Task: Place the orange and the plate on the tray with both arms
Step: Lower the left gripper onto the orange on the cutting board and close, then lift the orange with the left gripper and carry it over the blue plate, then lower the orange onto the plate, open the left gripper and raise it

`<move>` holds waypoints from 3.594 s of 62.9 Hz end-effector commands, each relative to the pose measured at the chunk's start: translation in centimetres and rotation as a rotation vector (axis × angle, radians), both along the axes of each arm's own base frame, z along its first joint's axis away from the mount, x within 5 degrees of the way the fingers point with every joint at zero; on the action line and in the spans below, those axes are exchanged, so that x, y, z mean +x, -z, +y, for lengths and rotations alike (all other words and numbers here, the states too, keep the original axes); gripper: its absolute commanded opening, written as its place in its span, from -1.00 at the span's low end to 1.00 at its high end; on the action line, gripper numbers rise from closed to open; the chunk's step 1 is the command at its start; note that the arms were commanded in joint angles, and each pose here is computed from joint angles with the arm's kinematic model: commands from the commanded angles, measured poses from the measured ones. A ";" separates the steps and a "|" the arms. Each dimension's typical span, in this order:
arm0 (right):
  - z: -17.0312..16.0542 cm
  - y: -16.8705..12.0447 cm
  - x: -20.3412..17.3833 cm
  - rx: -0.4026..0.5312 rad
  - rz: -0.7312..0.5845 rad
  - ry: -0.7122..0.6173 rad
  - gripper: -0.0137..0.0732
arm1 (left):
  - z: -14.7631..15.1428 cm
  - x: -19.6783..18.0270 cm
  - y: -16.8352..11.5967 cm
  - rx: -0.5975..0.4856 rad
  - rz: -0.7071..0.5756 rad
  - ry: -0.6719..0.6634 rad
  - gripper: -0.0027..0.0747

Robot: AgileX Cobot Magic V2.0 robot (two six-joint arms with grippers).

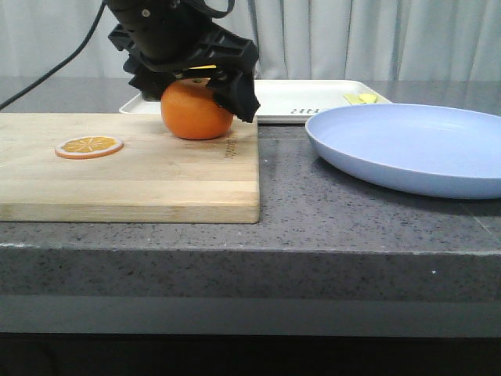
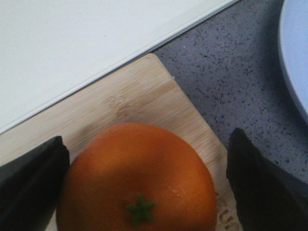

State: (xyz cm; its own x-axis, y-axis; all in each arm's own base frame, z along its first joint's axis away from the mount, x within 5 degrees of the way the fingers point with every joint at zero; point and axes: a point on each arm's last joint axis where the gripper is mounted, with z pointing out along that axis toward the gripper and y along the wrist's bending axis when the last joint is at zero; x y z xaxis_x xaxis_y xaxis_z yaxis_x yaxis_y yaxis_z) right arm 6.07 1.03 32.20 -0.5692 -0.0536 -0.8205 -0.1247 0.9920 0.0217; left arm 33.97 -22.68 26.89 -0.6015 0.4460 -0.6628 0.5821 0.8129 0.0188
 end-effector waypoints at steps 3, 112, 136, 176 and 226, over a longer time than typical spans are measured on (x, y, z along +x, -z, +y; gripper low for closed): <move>0.0 -1.2 0.5 0.000 -0.078 -0.003 0.70 | -0.2 -0.1 -2.9 -0.065 -0.090 0.003 0.72; 0.0 -1.2 0.5 0.000 -0.078 -0.003 0.70 | -17.6 -3.9 -4.5 -0.169 -0.166 0.337 0.16; 0.0 -1.2 0.5 0.000 -0.078 -0.003 0.70 | -18.0 -3.5 -3.2 -0.161 -0.157 0.337 0.55; 0.0 -1.2 0.5 0.000 -0.078 -0.003 0.70 | -12.6 -6.5 -14.0 -0.233 -0.216 0.314 0.67; 0.0 -1.2 0.5 -0.001 -0.079 -0.003 0.70 | 9.9 -14.0 -13.3 -0.263 -0.299 -0.059 0.67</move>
State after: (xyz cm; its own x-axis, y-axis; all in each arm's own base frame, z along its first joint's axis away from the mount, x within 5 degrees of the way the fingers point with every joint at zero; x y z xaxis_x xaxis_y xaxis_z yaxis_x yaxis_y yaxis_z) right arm 6.07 1.03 32.20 -0.5690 -0.0545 -0.8205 -0.1252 0.9919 0.0209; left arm 21.65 -14.90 38.47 -0.4658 0.3031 -0.8314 0.5675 0.8232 -0.0178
